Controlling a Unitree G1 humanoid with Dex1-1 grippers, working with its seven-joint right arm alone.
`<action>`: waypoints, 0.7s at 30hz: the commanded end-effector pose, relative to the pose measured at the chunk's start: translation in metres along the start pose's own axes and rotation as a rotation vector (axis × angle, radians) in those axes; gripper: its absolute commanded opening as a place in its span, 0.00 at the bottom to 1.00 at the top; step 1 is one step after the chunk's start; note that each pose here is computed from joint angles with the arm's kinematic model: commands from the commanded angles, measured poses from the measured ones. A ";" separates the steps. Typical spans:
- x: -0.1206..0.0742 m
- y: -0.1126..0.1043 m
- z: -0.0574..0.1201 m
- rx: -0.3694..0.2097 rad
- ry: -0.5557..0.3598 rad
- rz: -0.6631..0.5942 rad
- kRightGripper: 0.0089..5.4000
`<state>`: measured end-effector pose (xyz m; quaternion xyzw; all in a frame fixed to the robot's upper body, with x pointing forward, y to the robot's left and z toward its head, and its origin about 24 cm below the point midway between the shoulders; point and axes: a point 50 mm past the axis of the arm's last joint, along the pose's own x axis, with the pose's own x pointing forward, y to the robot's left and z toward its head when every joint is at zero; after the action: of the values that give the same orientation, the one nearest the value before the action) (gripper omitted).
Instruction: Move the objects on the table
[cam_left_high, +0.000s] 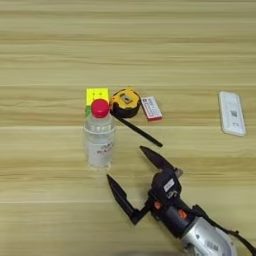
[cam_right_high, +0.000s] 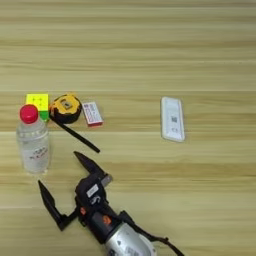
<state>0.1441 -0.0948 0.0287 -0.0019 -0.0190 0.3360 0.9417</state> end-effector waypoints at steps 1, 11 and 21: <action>0.011 0.002 0.011 -0.019 -0.074 0.035 0.99; 0.028 0.003 0.010 -0.045 -0.090 0.089 0.99; 0.047 -0.008 0.008 -0.086 -0.097 0.084 0.99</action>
<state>0.1726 -0.0739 0.0204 -0.0232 -0.0266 0.3823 0.9234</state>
